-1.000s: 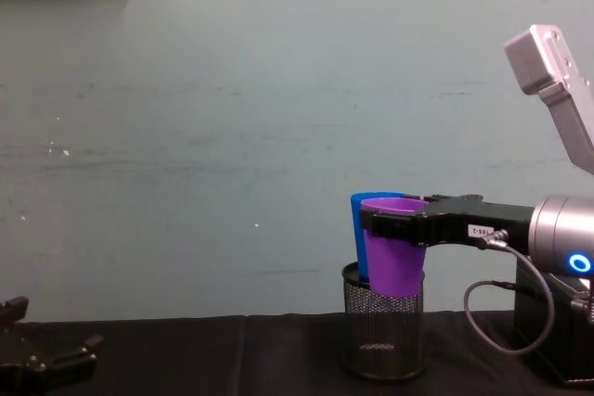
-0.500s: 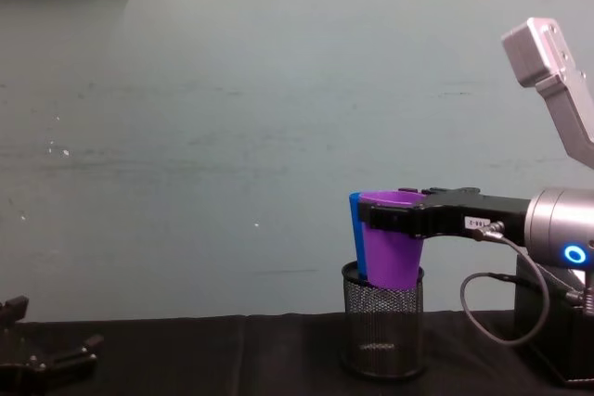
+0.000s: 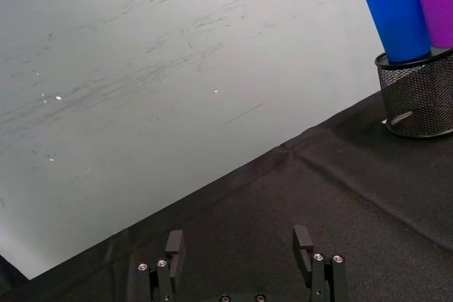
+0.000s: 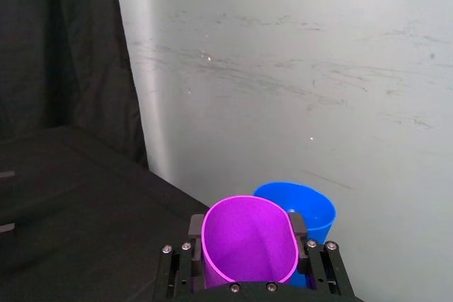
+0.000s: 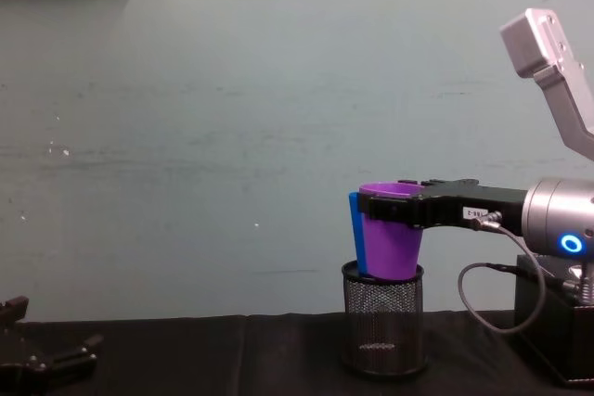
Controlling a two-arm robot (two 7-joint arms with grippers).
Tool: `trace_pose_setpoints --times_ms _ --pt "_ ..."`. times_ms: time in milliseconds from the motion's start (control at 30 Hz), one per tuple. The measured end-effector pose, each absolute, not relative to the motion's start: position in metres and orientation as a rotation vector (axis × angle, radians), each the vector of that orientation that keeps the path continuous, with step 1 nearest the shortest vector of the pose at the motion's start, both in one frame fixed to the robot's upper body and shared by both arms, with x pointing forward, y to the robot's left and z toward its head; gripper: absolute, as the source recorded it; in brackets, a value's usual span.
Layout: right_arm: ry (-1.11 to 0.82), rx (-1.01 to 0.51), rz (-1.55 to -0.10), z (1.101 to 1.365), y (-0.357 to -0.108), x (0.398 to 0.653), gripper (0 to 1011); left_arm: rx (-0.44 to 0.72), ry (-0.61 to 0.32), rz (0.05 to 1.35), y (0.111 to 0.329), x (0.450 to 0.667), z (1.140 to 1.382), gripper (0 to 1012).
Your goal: Pick up one cup with a gripper and tap it against the other cup.
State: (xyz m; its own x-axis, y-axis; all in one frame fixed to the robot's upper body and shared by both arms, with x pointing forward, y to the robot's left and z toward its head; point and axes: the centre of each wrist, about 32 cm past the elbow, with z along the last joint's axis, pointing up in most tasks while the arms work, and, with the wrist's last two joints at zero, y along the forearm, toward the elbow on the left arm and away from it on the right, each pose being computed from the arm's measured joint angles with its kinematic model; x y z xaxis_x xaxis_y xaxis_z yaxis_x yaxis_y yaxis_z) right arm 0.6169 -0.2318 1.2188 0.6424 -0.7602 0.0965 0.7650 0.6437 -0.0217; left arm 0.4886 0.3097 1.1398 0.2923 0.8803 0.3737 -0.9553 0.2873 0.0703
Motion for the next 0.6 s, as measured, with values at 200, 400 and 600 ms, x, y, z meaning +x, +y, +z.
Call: trace_pose_setpoints --times_ms 200,400,600 --pt "-0.079 -0.063 -0.872 1.2199 -0.2309 0.6187 717 0.305 -0.285 1.248 0.3097 0.4886 1.1398 1000" --pt "-0.078 -0.062 -0.872 1.2209 -0.2303 0.6205 716 0.305 -0.285 1.248 0.3097 0.4886 1.1398 1000" --pt "-0.078 -0.062 -0.872 1.221 -0.2303 0.6204 716 0.305 -0.285 1.248 0.3097 0.4886 1.1398 1000"
